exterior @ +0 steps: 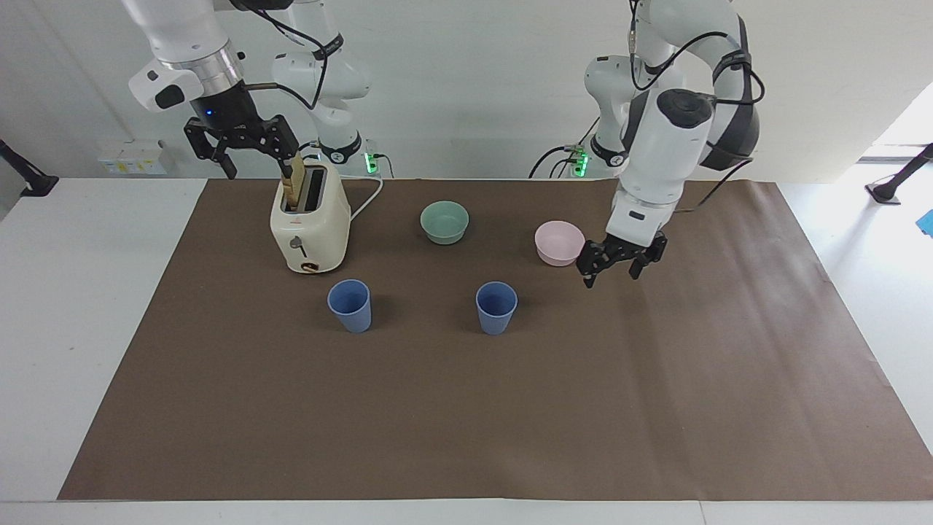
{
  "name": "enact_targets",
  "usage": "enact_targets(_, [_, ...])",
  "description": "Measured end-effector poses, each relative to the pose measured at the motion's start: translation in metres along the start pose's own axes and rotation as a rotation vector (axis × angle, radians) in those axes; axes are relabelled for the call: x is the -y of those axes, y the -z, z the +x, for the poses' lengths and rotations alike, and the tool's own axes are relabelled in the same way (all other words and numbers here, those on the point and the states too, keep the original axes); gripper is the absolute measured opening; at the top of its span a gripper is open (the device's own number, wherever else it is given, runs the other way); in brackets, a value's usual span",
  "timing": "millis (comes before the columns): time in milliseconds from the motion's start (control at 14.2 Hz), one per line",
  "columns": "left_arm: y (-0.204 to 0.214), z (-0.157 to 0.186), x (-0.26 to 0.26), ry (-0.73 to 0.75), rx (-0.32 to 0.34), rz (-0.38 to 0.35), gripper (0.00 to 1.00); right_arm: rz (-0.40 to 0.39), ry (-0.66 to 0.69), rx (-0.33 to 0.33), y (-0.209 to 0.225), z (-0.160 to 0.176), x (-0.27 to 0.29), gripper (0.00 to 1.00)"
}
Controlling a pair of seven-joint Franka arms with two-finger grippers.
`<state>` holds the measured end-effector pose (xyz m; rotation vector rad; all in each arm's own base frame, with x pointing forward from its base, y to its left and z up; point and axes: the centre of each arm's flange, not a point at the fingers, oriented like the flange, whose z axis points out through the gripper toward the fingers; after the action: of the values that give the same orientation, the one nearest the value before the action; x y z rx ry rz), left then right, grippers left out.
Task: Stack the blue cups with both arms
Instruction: 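Release the blue cup and withdraw the left gripper while the right gripper advances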
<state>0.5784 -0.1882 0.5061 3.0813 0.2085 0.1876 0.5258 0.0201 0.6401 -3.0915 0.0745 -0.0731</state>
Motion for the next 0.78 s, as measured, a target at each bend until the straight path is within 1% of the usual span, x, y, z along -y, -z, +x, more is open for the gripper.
enact_targets(212, [0.012,0.006,0.037,-0.095,0.025,0.021,1.00,0.001,-0.002,-0.004,-0.025,0.007,-0.001,1.00])
enact_targets(353, [0.016,0.011,0.058,-0.146,0.037,0.028,1.00,0.004,0.002,-0.017,-0.054,0.017,0.002,1.00])
enact_targets(494, [0.022,0.013,0.076,-0.188,0.047,0.034,1.00,0.009,0.014,-0.002,-0.087,0.030,0.009,1.00])
enact_targets(635, [0.029,0.016,0.097,-0.226,0.053,0.038,1.00,0.013,0.016,0.034,-0.123,0.040,0.017,1.00])
enact_targets(776, [0.039,0.014,0.111,-0.272,0.064,0.042,1.00,0.017,0.002,0.039,-0.157,0.047,0.025,1.00])
